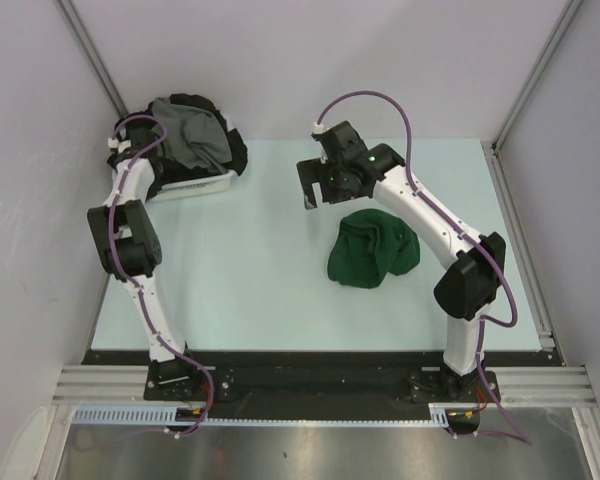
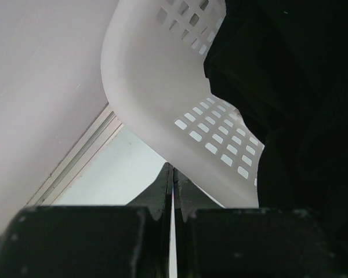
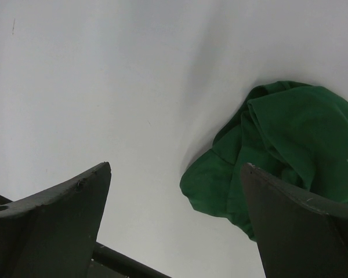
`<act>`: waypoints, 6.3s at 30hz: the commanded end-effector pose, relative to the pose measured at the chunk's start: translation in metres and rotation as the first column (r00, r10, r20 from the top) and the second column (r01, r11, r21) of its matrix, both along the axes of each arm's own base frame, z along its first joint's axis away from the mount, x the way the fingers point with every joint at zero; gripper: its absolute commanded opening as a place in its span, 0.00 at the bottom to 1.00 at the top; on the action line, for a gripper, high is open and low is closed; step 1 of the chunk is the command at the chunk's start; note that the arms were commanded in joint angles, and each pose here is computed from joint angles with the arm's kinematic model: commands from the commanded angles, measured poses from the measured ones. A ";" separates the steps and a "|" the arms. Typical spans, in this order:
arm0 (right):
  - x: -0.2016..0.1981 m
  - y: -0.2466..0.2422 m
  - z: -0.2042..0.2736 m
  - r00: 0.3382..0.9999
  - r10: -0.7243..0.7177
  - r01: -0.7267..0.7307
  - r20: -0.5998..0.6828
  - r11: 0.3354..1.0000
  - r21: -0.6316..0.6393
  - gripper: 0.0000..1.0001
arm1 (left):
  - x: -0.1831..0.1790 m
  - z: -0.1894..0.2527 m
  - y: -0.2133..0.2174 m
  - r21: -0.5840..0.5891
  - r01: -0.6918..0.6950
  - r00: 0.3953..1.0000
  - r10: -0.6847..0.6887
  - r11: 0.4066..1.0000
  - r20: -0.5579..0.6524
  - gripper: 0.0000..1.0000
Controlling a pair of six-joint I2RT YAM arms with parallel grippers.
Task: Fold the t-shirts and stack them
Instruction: Move the tshirt to the center of the board, then flatten out the tshirt
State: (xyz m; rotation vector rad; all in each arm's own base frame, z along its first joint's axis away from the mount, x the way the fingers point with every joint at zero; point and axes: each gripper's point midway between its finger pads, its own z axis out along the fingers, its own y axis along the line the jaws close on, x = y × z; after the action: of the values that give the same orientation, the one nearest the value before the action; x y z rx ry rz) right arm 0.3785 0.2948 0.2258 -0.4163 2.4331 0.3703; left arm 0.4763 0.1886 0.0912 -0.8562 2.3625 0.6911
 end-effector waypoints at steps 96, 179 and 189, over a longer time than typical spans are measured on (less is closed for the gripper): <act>-0.047 -0.079 -0.103 0.982 -0.185 0.138 -0.044 0.852 -0.505 0.91 | -0.113 0.258 -0.248 -0.107 0.760 0.474 -0.434 0.641 0.766 0.59; 0.029 -0.167 -0.006 0.841 -0.439 0.536 0.315 0.754 -0.381 0.00 | -0.112 0.223 -0.281 -0.086 0.808 0.480 -0.567 0.583 0.669 0.62; -0.009 -0.281 -0.082 0.775 -0.600 0.550 0.199 0.485 -0.680 0.00 | -0.113 0.223 -0.288 -0.081 0.821 0.464 -0.580 0.564 0.670 0.62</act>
State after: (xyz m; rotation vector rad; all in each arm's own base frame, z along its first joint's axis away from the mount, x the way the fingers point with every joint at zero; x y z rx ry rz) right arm 0.3700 0.0282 0.1276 0.1179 2.5823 -0.7443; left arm 0.3600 -0.0956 0.2954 -0.0977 2.0470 -0.4058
